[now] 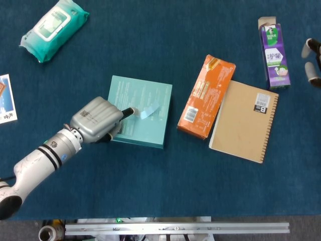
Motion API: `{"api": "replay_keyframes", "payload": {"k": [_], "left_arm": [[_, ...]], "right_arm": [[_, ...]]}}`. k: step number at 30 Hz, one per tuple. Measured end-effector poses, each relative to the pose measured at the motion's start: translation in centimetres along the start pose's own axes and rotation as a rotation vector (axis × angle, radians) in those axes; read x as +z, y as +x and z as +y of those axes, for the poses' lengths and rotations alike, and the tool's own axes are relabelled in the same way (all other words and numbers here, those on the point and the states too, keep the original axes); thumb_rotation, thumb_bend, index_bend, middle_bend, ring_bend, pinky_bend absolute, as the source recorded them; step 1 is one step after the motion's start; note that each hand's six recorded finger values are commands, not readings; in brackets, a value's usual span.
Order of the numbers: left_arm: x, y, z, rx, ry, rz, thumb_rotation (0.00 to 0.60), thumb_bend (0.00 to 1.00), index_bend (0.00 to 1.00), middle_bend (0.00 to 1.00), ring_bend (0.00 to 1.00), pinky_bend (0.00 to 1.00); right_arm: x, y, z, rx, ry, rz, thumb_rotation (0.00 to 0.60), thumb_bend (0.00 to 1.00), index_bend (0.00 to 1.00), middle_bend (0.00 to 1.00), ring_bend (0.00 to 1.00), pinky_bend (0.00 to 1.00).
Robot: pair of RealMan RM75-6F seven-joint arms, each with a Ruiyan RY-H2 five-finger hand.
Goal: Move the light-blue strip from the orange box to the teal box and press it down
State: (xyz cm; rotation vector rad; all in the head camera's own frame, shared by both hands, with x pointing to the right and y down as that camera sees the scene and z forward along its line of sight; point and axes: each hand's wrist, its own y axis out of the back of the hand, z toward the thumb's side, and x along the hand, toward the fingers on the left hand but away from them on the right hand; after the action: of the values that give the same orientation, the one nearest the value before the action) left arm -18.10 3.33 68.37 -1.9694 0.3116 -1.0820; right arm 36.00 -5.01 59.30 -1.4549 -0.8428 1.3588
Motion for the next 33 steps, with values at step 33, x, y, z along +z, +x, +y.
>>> {"api": "replay_keyframes", "payload": {"k": [33], "left_arm": [[-0.3, 0.6, 0.1, -0.003, 0.002, 0.024, 0.6, 0.77, 0.19, 0.99, 1.0, 1.0]], "right_arm": [[-0.7, 0.2, 0.2, -0.005, -0.006, -0.012, 0.6, 0.41, 0.48, 0.92, 1.0, 1.0]]}}
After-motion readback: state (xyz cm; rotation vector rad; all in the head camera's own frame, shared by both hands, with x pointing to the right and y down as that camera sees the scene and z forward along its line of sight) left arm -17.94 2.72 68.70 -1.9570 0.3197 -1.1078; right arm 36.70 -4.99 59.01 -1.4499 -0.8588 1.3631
